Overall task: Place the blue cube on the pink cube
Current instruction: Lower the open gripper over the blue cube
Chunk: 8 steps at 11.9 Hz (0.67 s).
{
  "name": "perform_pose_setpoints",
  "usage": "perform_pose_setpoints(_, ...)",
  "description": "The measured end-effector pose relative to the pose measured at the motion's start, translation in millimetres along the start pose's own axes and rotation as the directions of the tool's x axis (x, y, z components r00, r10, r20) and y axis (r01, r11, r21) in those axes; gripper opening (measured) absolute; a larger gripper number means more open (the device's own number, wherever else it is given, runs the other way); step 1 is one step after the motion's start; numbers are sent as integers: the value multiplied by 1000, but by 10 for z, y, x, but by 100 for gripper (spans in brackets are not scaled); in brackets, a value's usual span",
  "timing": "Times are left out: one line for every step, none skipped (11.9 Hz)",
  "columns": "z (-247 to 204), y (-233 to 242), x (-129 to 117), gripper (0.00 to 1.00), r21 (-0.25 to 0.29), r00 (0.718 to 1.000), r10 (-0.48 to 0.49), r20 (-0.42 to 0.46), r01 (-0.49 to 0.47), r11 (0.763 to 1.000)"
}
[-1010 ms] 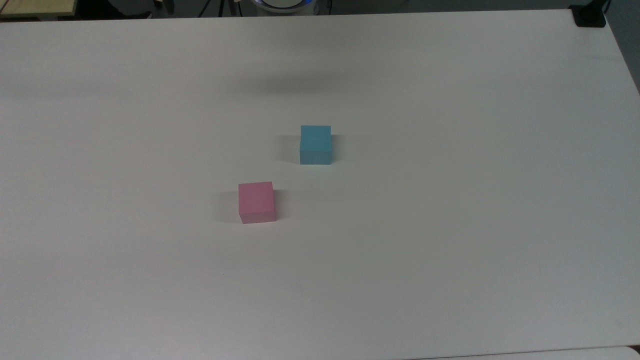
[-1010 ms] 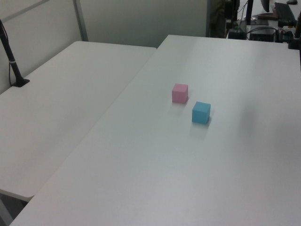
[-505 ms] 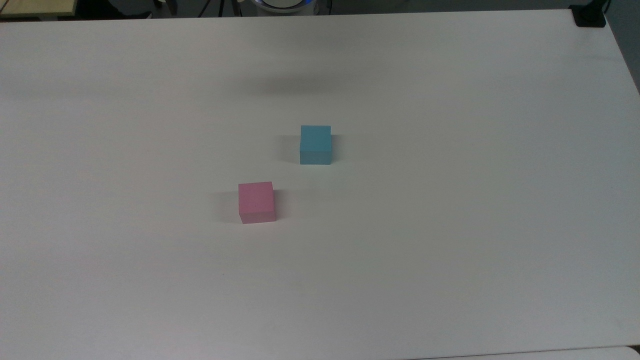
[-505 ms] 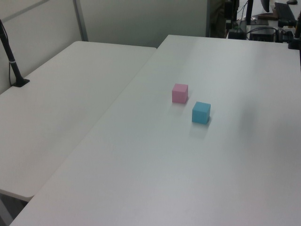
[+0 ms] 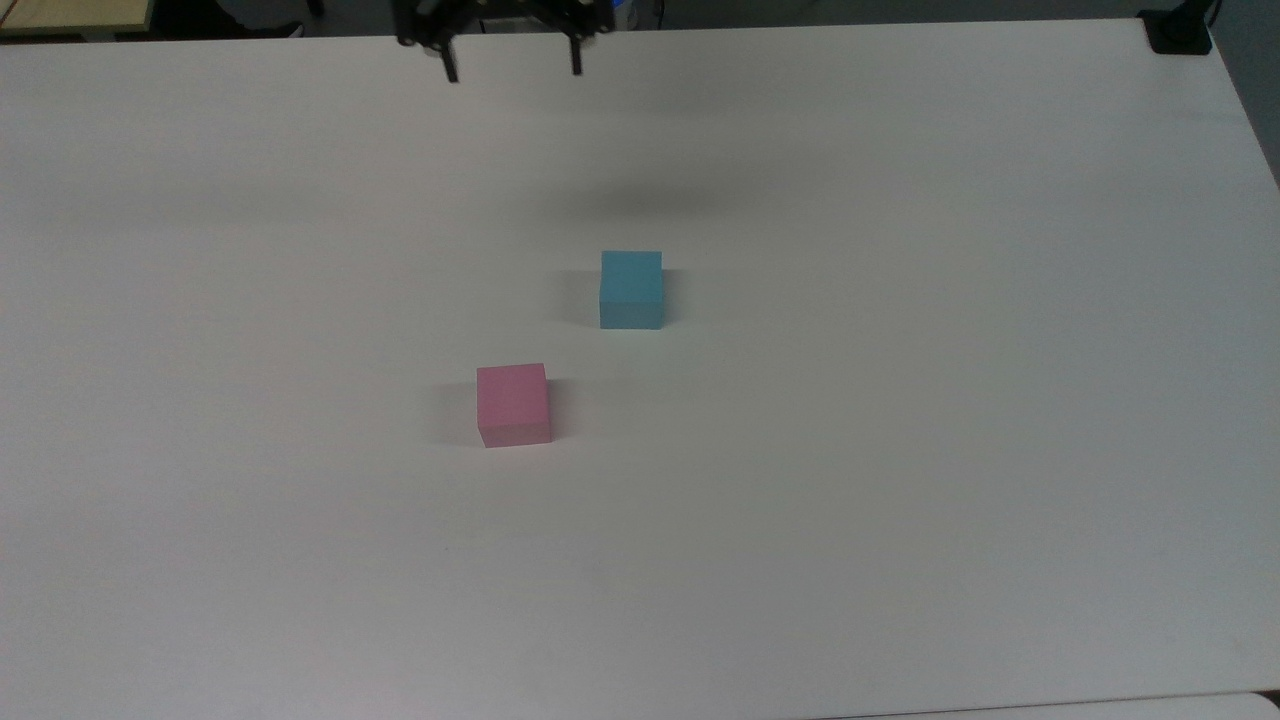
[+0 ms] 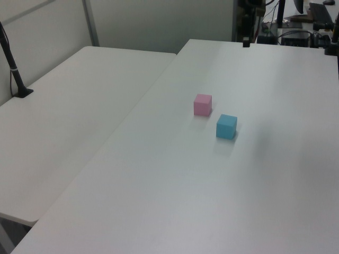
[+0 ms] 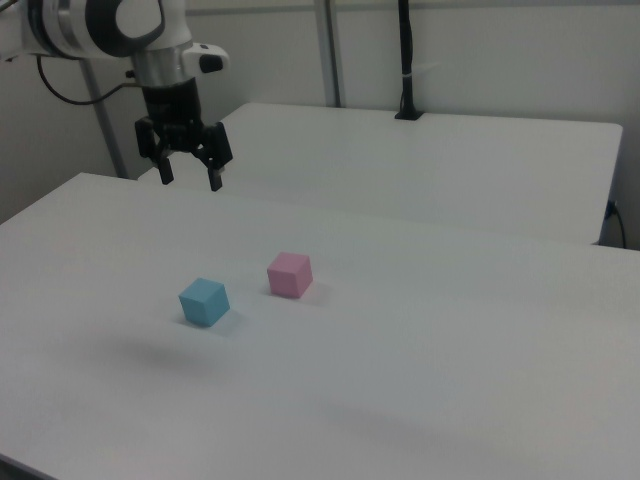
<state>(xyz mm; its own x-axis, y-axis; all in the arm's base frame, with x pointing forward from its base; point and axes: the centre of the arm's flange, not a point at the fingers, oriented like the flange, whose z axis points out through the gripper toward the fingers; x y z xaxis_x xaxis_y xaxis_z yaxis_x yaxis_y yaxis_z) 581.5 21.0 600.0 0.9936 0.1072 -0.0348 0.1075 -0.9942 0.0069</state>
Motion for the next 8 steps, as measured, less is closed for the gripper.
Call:
perform_pose_setpoints(84, -234, 87, 100, 3, 1000, 26, -13, -26, 1000)
perform_pose_setpoints(218, -490, 153, 100, 8, 999, 36, -9, -36, 999)
perform_pose_setpoints(402, -726, 203, 100, 12, 1000, 29, 9, -29, 1000)
perform_pose_setpoints(604, -906, 251, 100, 18, 1000, 15, 26, -15, 1000)
perform_pose_setpoints(808, -1014, 295, 100, 27, 999, 1, 39, -3, 1000)
perform_pose_setpoints(1098, -1052, 346, 100, 36, 999, -4, 45, 3, 999)
perform_pose_setpoints(1388, -1062, 386, 100, 41, 999, 6, 39, -7, 999)
perform_pose_setpoints(1626, -1069, 404, 100, 28, 999, 11, 40, -12, 1000)
